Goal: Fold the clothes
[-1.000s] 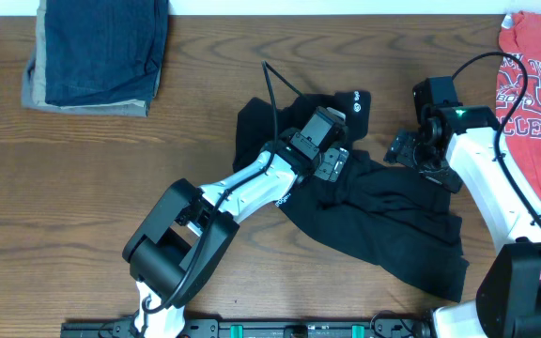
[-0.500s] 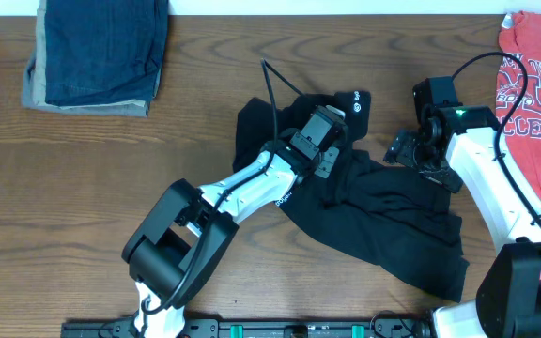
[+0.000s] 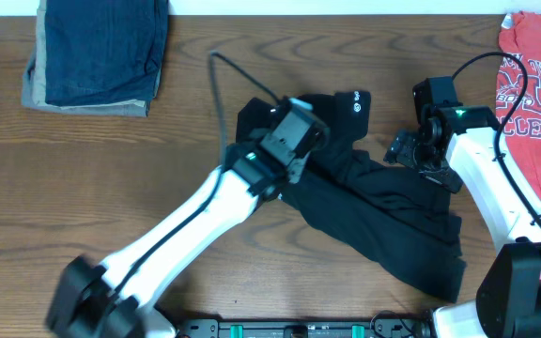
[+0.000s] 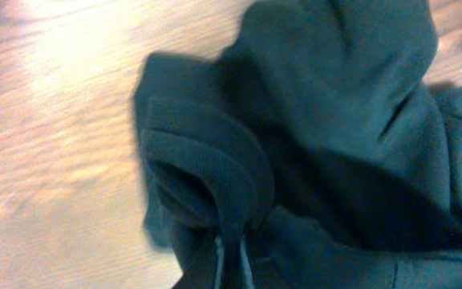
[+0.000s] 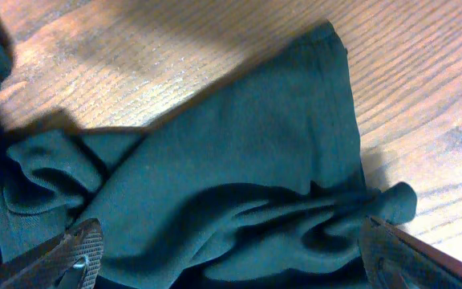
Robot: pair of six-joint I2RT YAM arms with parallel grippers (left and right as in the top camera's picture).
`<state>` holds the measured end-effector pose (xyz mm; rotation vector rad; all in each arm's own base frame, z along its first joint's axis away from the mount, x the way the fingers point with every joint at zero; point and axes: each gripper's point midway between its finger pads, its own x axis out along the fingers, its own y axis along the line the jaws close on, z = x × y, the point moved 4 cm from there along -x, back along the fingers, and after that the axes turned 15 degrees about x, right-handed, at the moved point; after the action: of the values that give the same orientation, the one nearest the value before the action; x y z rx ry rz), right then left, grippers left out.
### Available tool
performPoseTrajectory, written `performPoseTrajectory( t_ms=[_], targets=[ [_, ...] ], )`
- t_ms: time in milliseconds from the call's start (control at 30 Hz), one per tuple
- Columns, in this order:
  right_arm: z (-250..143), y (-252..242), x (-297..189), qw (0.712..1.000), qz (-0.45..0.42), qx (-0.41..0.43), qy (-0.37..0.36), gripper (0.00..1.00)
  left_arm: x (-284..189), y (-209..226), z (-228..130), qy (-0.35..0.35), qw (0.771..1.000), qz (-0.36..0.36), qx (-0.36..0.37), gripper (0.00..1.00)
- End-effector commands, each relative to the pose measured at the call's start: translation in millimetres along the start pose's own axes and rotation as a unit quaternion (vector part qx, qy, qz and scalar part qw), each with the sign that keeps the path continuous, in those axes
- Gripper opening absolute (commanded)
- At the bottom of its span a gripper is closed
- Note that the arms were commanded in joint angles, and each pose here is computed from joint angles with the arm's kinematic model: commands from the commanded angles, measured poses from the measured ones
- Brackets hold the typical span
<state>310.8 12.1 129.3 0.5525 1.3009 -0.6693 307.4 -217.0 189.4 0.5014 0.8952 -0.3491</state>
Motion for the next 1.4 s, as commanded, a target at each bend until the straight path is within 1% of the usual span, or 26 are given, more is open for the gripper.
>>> performPoseTrajectory(
  t_ms=[0,133,233,333,400,433,533,567,633,700,733,767,833,867,900,967,1033,1100,1200,1267,1367],
  targets=[
    [0,1,2,1.000,-0.004,-0.002,0.001,0.99,-33,19,-5,-0.004,0.999,0.029,-0.038,0.06],
    [0,2,2,1.000,-0.001,-0.002,0.000,0.99,-58,28,-31,0.032,0.997,0.032,-0.056,0.06],
    [-2,7,2,1.000,0.015,-0.001,0.010,0.99,-69,33,-52,0.073,0.995,0.037,-0.059,0.06],
    [-5,9,2,0.999,0.024,-0.001,0.022,0.99,-76,41,-76,0.124,0.988,0.067,-0.070,0.06],
    [-11,11,1,0.999,0.034,-0.002,0.042,0.99,-82,48,-91,0.157,0.979,0.098,-0.084,0.06],
    [-18,11,1,0.997,0.038,-0.002,0.064,0.99,-84,51,-97,0.169,0.975,0.112,-0.092,0.06],
    [-30,8,-1,0.994,0.039,-0.014,0.102,0.99,-90,55,-110,0.198,0.966,0.126,-0.105,0.08],
    [-31,7,-2,0.993,0.038,-0.023,0.106,0.95,-91,55,-112,0.204,0.965,0.127,-0.103,0.12],
    [-37,3,-3,0.992,0.031,-0.032,0.122,0.90,-93,54,-116,0.214,0.964,0.124,-0.101,0.36],
    [-43,-4,-4,0.990,0.018,-0.030,0.140,0.86,-94,52,-118,0.220,0.963,0.118,-0.101,0.46],
    [-47,-8,-6,0.989,0.009,-0.026,0.148,0.85,-94,52,-118,0.222,0.963,0.115,-0.101,0.55],
    [-49,-11,-7,0.988,0.002,-0.023,0.154,0.84,-94,51,-119,0.223,0.963,0.114,-0.101,0.64],
    [-53,-18,-12,0.986,-0.009,-0.022,0.162,0.82,-94,51,-119,0.224,0.963,0.114,-0.100,0.88],
    [-56,-22,-16,0.986,-0.015,-0.020,0.166,0.82,-94,51,-119,0.224,0.963,0.114,-0.100,0.93],
    [-58,-26,-20,0.985,-0.018,-0.019,0.168,0.82,-94,51,-119,0.224,0.963,0.114,-0.100,0.93],
    [-61,-33,-30,0.985,-0.021,-0.020,0.167,0.81,-94,51,-119,0.224,0.963,0.114,-0.100,0.99],
    [-63,-42,-42,0.988,-0.022,-0.019,0.154,0.80,-94,52,-119,0.224,0.963,0.115,-0.100,0.98],
    [-62,-56,-56,0.991,-0.034,-0.002,0.128,0.80,-94,53,-119,0.225,0.963,0.116,-0.097,0.98],
    [-61,-73,-78,0.996,-0.027,0.022,0.083,0.86,-93,59,-123,0.235,0.959,0.121,-0.105,0.98],
    [-65,-80,-90,0.997,-0.006,0.023,0.068,0.93,-91,65,-127,0.243,0.954,0.127,-0.117,0.98],
    [-74,-93,-105,0.998,0.011,0.020,0.056,0.99,-84,76,-132,0.251,0.947,0.135,-0.147,0.98]
  ],
)
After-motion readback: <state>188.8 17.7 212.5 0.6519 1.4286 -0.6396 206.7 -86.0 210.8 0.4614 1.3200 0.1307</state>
